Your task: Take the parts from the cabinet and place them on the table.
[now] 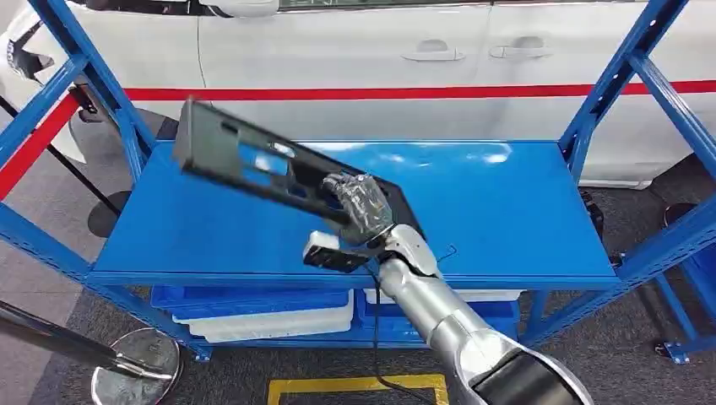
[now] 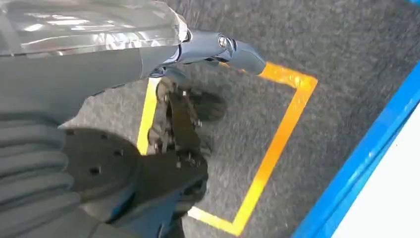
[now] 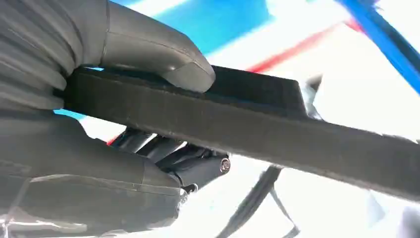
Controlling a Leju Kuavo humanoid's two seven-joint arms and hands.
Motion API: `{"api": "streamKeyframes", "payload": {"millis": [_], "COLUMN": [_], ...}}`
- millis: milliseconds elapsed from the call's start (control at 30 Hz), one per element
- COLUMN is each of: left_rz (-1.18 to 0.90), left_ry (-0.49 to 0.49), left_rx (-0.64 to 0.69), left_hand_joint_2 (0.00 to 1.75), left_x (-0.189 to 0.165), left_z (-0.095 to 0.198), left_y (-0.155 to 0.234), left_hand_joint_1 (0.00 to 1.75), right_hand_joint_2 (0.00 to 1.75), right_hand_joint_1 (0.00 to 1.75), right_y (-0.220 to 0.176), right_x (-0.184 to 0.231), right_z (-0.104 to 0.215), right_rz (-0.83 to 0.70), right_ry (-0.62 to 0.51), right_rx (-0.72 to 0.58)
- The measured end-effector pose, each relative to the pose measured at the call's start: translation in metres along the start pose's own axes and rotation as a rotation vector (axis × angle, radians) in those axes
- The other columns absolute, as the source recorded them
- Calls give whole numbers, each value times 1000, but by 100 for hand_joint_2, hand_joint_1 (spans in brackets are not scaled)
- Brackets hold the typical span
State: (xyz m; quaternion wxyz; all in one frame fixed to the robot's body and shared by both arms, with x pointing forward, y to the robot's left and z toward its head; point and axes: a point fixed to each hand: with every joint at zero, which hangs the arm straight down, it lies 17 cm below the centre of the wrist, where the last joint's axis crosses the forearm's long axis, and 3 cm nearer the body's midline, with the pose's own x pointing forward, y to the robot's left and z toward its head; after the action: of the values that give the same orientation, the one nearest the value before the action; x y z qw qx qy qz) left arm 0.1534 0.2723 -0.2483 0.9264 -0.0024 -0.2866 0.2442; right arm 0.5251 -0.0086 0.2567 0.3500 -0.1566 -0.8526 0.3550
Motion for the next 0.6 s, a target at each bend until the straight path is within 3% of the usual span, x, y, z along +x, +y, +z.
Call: {"api": "streamKeyframes", "payload": {"millis": [133, 300, 467, 600], "left_rz": [14, 16, 19, 19], "left_ry": [4, 0, -15, -16], "left_rx": [7, 20, 23, 13], "left_hand_joint_2": [175, 175, 175, 175], "left_x": [-3, -4, -3, 0], "left_z": [1, 2, 3, 2], "left_y": [3, 9, 12, 9], "left_hand_joint_1": [0, 0, 0, 0], "right_hand_joint_2": [175, 175, 175, 175], "right_hand_joint_1": [171, 171, 171, 171], "right_y": [-63, -156, -201, -187], "right_x": [33, 92, 170, 206], "right_z": [15, 53, 97, 127], "right_rz": [-386, -757, -926, -1014], "right_ry": [-40, -291, -589, -717], "right_rx": [-263, -430, -328, -124]}}
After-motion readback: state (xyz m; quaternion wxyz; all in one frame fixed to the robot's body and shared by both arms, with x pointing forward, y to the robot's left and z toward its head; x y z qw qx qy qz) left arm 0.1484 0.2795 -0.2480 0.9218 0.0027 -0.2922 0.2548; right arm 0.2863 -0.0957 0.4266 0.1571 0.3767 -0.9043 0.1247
